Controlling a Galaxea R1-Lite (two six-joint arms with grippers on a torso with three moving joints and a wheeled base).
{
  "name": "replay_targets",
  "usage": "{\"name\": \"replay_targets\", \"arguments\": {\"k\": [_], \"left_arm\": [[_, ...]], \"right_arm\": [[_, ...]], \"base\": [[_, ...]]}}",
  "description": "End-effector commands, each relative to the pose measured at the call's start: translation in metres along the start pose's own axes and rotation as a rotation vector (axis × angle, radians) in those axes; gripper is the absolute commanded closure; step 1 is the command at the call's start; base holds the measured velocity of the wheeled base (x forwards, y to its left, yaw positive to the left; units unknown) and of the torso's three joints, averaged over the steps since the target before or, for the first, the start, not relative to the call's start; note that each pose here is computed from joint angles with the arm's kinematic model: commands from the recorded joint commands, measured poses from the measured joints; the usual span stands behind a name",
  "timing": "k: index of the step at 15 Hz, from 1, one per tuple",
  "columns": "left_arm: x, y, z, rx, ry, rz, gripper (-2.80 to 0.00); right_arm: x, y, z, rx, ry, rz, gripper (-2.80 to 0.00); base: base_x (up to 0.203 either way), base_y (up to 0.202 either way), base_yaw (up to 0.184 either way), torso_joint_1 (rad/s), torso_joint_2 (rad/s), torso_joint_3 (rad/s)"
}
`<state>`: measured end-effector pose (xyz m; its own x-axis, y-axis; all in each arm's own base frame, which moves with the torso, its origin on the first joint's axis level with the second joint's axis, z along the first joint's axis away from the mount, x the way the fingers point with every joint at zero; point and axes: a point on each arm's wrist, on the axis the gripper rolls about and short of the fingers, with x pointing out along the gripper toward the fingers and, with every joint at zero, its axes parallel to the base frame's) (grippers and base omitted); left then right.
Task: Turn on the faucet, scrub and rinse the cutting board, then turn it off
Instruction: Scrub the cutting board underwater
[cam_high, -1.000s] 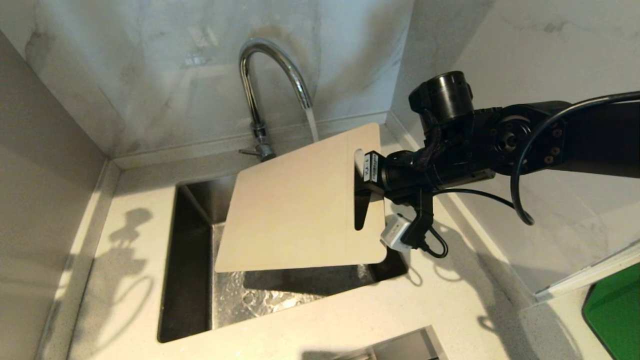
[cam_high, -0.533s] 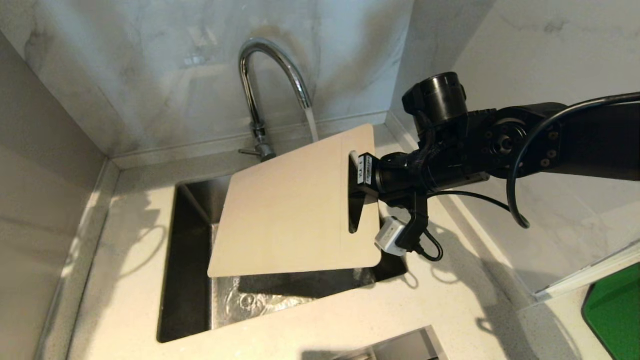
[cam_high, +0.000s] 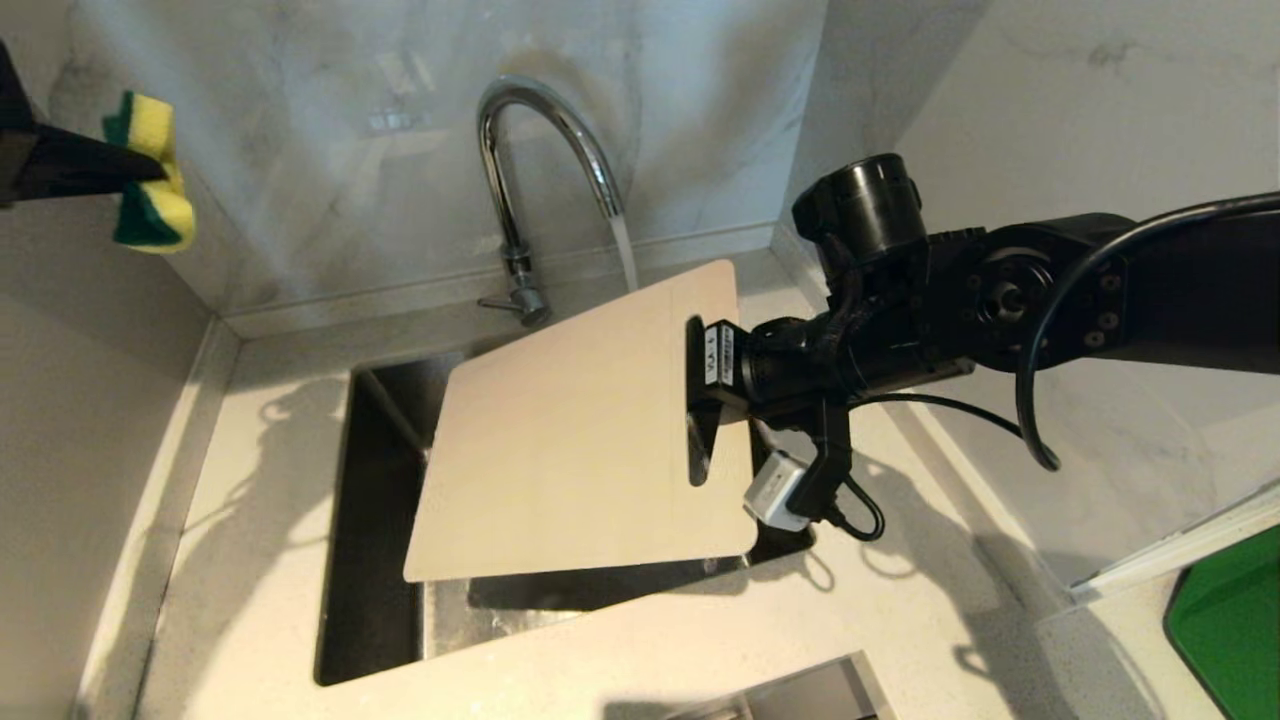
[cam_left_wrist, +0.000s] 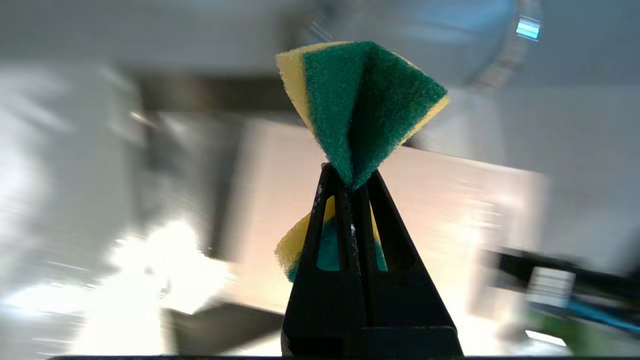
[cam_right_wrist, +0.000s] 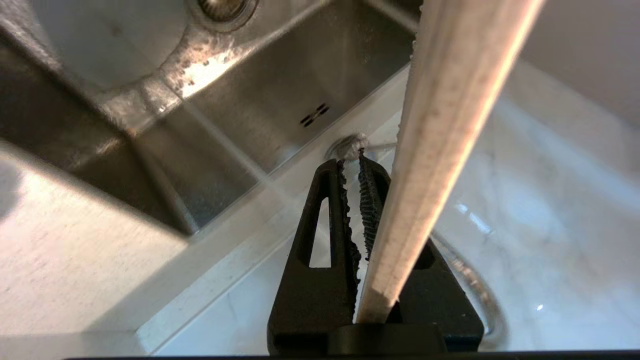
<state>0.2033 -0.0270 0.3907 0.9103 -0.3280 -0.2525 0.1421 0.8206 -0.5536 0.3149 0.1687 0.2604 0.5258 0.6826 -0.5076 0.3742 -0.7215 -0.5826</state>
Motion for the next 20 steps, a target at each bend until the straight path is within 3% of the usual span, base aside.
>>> {"name": "replay_targets", "arguments": {"k": [1, 7, 9, 15, 20], "left_arm": [[0.017, -0.009, -0.011, -0.101, 0.105, -0.075, 0.00], [0.049, -0.055, -0.055, -0.195, 0.353, -0.218, 0.00], [0.067, -0.067, -0.075, -0.218, 0.442, -0.223, 0.00], [0.122, -0.068, -0.105, -0.214, 0.481, -0.218, 0.00], [0.143, -0.062, -0.116, -0.183, 0.510, -0.186, 0.00]], "right_arm": [[0.001, -0.009, 0.006, -0.032, -0.012, -0.023, 0.00], [0.003, -0.019, 0.018, -0.050, -0.039, -0.048, 0.00], [0.003, -0.018, 0.020, -0.011, -0.045, -0.044, 0.00], [-0.003, -0.022, 0.019, -0.020, -0.013, -0.064, 0.00], [-0.007, -0.023, 0.019, -0.016, -0.004, -0.067, 0.00]], "base": [[0.000, 0.000, 0.000, 0.000, 0.00, 0.000], [0.000, 0.000, 0.000, 0.000, 0.00, 0.000], [0.000, 0.000, 0.000, 0.000, 0.00, 0.000], [0.000, 0.000, 0.000, 0.000, 0.00, 0.000], [0.000, 0.000, 0.000, 0.000, 0.00, 0.000]]}}
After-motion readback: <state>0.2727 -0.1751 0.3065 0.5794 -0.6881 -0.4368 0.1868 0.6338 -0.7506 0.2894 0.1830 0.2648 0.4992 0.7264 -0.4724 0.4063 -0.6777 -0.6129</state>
